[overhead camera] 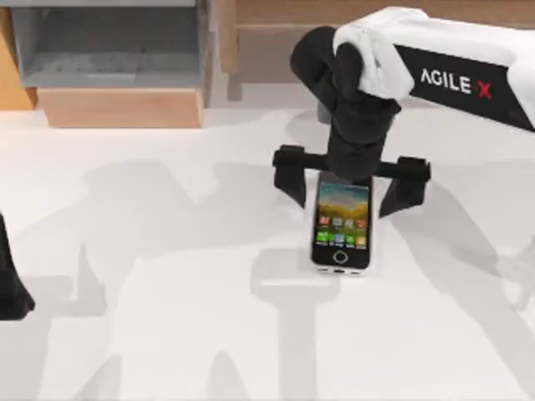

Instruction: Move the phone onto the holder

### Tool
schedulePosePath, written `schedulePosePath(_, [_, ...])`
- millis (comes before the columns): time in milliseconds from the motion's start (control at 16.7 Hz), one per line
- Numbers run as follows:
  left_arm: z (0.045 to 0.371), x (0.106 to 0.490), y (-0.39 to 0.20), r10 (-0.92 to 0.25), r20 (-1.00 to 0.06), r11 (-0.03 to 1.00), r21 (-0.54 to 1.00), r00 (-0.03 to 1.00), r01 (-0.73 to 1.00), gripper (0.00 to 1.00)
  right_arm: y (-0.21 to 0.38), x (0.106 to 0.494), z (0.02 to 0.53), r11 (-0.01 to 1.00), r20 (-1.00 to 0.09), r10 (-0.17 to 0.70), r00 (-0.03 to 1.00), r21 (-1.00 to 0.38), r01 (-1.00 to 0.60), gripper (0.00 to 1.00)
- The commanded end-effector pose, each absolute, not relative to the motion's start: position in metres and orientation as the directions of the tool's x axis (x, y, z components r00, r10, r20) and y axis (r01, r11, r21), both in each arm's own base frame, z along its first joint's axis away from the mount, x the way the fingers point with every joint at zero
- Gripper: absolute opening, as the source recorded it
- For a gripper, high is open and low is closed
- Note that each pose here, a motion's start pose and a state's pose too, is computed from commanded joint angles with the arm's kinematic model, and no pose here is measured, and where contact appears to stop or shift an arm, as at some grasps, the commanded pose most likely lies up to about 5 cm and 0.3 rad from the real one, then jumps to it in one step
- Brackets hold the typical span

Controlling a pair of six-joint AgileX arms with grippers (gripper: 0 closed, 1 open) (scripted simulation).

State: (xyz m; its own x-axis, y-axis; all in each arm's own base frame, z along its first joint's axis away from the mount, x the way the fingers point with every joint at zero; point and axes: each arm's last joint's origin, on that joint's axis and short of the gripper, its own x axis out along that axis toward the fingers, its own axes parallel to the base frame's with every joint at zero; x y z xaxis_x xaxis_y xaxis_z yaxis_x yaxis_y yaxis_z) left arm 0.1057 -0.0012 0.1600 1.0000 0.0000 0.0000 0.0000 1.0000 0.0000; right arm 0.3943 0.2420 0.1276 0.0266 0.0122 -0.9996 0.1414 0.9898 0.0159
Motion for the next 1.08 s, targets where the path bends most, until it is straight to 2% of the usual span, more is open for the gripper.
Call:
schedulePosePath(180, [0.160, 0.106, -0.001, 0.000, 0.000, 1.000, 0.000, 1.000, 0.000, 1.00, 0.242, 0.393, 0.098, 0.990, -1.000, 0.010, 0.022, 0.013, 0.141, 1.00])
schedulePosePath(420, [0.160, 0.106, -0.001, 0.000, 0.000, 1.000, 0.000, 1.000, 0.000, 1.00, 0.242, 0.392, 0.095, 0.990, -1.000, 0.008, 0.020, 0.011, 0.141, 1.00])
schedulePosePath(1080, [0.160, 0.106, -0.001, 0.000, 0.000, 1.000, 0.000, 1.000, 0.000, 1.00, 0.242, 0.392, 0.095, 0.990, -1.000, 0.008, 0.020, 0.011, 0.141, 0.17])
